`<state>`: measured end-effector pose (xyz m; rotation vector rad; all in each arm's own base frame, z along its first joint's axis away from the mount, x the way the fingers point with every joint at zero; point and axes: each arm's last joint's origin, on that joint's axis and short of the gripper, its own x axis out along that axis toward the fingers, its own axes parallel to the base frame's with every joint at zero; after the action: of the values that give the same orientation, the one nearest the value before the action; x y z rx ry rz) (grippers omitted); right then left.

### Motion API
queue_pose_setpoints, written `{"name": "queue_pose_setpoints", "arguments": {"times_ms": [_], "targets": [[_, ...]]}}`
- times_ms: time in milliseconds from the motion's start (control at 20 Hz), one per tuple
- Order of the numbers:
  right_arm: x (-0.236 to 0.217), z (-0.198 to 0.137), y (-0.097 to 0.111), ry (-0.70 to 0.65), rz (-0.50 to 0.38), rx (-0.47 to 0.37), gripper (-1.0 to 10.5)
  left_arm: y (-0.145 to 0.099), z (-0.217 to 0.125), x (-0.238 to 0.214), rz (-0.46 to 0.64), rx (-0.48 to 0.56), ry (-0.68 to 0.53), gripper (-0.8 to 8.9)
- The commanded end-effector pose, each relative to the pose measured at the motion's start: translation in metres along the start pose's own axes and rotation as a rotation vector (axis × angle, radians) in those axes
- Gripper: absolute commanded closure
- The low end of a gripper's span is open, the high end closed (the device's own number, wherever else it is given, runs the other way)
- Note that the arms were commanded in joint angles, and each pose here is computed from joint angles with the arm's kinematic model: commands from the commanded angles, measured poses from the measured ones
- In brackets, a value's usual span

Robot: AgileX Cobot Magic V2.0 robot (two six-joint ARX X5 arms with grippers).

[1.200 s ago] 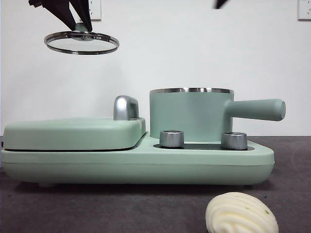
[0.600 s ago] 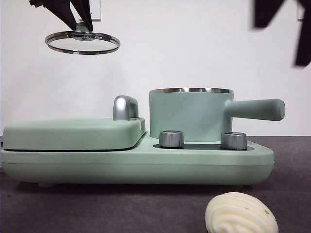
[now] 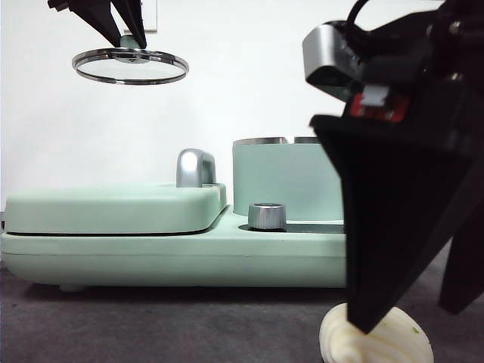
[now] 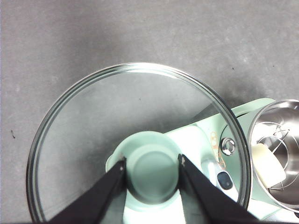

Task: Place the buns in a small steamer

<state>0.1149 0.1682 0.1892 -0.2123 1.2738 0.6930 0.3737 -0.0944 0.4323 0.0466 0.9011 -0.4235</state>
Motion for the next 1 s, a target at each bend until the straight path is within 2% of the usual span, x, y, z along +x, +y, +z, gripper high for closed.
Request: {"name": "queue_pose_setpoints", "arguments": {"times_ms": [50, 150, 450, 650, 850, 1000], "targets": [[0.005, 0.004, 0.004, -0.015, 0.008, -0.01, 4.7, -0.004, 0.005, -0.014, -0.001, 0.017, -0.068, 7.6], [0.008, 0.007, 0.005, -0.03, 0.015, -0.016, 5.3, -0.004, 0.005, -0.014, -0.002, 0.017, -0.068, 7.6], [0.025, 0.012, 0.005, -0.001, 0.001, -0.019, 5.5, -0.004, 0.005, -0.014, -0.002, 0.017, -0.068, 7.6], [0.031, 0.013, 0.004, 0.004, -0.013, -0.023, 7.8, -0.005, 0.005, -0.014, -0.003, 0.017, -0.067, 7.6], [0.027, 0.019, 0.006, -0.014, -0.015, -0.019, 7.9, -0.005, 0.005, -0.014, -0.002, 0.017, -0.067, 7.6], [0.001, 0.04, 0.015, -0.022, -0.013, -0.017, 7.9, -0.005, 0.005, -0.014, -0.003, 0.017, -0.067, 7.6]]}}
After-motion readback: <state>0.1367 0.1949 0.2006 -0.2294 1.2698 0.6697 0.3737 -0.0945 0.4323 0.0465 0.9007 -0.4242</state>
